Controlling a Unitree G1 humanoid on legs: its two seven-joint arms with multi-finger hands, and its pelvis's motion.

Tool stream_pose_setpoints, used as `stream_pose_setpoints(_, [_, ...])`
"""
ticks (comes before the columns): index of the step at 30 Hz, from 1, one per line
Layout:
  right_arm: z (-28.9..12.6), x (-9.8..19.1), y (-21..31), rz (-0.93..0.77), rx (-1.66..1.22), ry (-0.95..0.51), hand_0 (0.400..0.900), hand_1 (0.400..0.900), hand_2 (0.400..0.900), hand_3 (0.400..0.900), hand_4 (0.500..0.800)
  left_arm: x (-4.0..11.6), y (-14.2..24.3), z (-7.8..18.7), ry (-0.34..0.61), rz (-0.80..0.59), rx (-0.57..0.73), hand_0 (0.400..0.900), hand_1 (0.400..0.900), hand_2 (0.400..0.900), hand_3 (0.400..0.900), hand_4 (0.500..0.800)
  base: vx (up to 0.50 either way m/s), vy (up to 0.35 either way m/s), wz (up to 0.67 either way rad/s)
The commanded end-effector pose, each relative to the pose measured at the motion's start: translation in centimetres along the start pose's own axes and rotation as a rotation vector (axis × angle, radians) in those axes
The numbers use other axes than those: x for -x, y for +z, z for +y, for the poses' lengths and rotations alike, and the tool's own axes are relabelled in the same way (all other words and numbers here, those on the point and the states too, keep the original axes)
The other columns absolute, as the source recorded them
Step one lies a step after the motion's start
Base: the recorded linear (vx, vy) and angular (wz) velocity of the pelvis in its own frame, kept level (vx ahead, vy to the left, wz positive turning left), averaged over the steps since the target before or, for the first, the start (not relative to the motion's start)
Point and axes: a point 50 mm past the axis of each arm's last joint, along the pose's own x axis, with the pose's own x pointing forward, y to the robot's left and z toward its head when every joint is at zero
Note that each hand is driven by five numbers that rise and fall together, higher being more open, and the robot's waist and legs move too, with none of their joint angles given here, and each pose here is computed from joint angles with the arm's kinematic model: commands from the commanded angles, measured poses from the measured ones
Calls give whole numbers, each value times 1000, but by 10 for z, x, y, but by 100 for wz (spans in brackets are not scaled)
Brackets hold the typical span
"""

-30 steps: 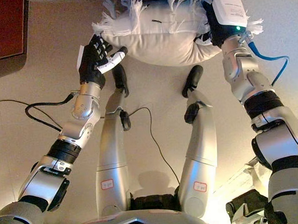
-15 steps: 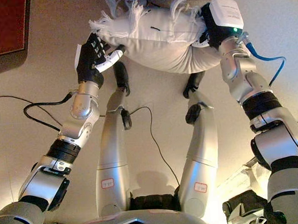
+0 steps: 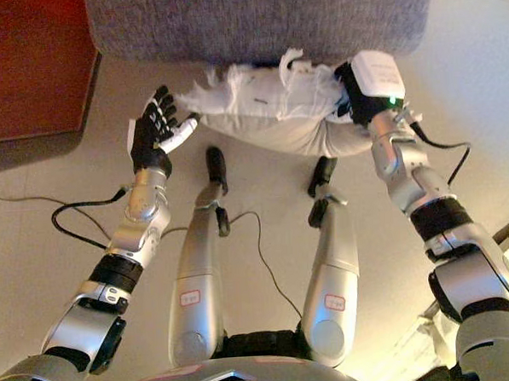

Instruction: Pick up the pillow and put it on the sofa.

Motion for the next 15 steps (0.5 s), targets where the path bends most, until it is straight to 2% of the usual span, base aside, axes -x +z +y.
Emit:
stream_pose_setpoints(1, [-79,-4,38,-242,-51,-381,400,400,400,400,500,5,0,10,14,-52,-16,900,900,900,900,800,101,1,-4])
stream_pose_setpoints(6, [-59,19,37,-261,-106,-339,400,400,400,400,500,22,-28,19,10,46,-40,900,900,900,900,800,100,-3,2])
stream_pose_setpoints(8, [-51,31,40,-280,-152,-324,400,400,400,400,500,31,-42,23,8,95,-42,900,900,900,900,800,202,9,-6])
stream_pose_setpoints(9, [-44,43,38,-284,-176,-299,400,400,400,400,500,41,-50,30,7,121,-58,900,900,900,900,800,165,20,-5])
stream_pose_setpoints(10, [-44,44,38,-281,-177,-298,400,400,400,400,500,41,-50,30,5,122,-59,900,900,900,900,800,186,32,-7])
stream_pose_setpoints(14, [-42,68,35,-289,-242,-288,400,400,400,400,500,64,-68,49,19,193,-81,900,900,900,900,800,168,11,-15])
stream_pose_setpoints(15, [-42,69,35,-287,-243,-284,400,400,400,400,500,65,-68,49,17,197,-82,900,900,900,900,800,183,-7,-19])
